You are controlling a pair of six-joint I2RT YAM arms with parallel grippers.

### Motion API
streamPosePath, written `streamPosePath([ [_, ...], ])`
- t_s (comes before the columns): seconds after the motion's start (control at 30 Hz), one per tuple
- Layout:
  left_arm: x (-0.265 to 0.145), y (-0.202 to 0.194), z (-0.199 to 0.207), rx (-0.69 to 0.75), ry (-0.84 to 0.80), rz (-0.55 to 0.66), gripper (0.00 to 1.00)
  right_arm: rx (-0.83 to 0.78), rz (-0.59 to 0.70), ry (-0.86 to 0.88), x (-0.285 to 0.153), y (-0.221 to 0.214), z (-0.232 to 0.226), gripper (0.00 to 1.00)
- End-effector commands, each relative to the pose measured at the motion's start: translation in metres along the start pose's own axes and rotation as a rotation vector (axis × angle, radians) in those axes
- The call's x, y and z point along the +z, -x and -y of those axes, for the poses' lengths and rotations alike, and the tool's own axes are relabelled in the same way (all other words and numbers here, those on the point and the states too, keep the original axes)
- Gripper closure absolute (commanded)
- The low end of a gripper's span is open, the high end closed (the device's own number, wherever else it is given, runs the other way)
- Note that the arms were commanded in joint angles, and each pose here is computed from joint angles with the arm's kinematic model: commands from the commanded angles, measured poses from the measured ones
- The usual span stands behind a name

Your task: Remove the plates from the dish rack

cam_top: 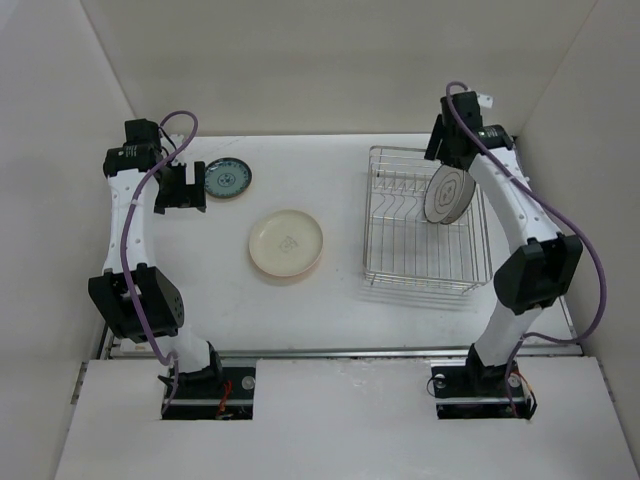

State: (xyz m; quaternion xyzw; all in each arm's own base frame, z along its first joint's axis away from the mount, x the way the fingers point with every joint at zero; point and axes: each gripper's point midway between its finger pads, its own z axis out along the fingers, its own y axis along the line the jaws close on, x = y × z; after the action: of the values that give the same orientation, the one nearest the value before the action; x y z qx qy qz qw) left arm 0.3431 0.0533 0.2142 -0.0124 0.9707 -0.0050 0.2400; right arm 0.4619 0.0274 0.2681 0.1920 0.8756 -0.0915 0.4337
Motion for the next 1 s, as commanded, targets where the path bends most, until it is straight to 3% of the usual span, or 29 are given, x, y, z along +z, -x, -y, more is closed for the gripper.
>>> streamPosePath([
  [0.0,-0.011,-0.001,0.004,0.013,-0.008,0.024,0.0,0.022,-0.054,0.025,0.007,-0.014,0.003,0.19],
  [0.47,-0.011,-0.001,0.004,0.013,-0.008,0.024,0.0,0.002,-0.177,0.014,0.062,-0.058,0.005,0.29],
  [0.57,-0.011,-0.001,0.004,0.013,-0.008,0.024,0.0,-0.006,-0.203,0.024,0.072,-0.065,0.004,0.39],
  [0.7,-0.014,-0.001,0.004,0.014,-0.007,0.033,0.0,-0.015,-0.224,0.015,0.08,-0.074,0.003,0.66],
  [0.8,-0.014,-0.001,0.004,0.014,-0.007,0.033,0.0,-0.027,-0.215,-0.003,0.08,-0.072,0.007,0.78],
  [0.83,-0.014,-0.001,0.004,0.014,-0.007,0.033,0.0,-0.019,-0.196,0.005,0.076,-0.064,0.006,0.86],
  [0.97,-0.014,-0.001,0.004,0.014,-0.007,0.033,0.0,-0.061,-0.135,-0.06,0.056,-0.04,0.02,1.0],
])
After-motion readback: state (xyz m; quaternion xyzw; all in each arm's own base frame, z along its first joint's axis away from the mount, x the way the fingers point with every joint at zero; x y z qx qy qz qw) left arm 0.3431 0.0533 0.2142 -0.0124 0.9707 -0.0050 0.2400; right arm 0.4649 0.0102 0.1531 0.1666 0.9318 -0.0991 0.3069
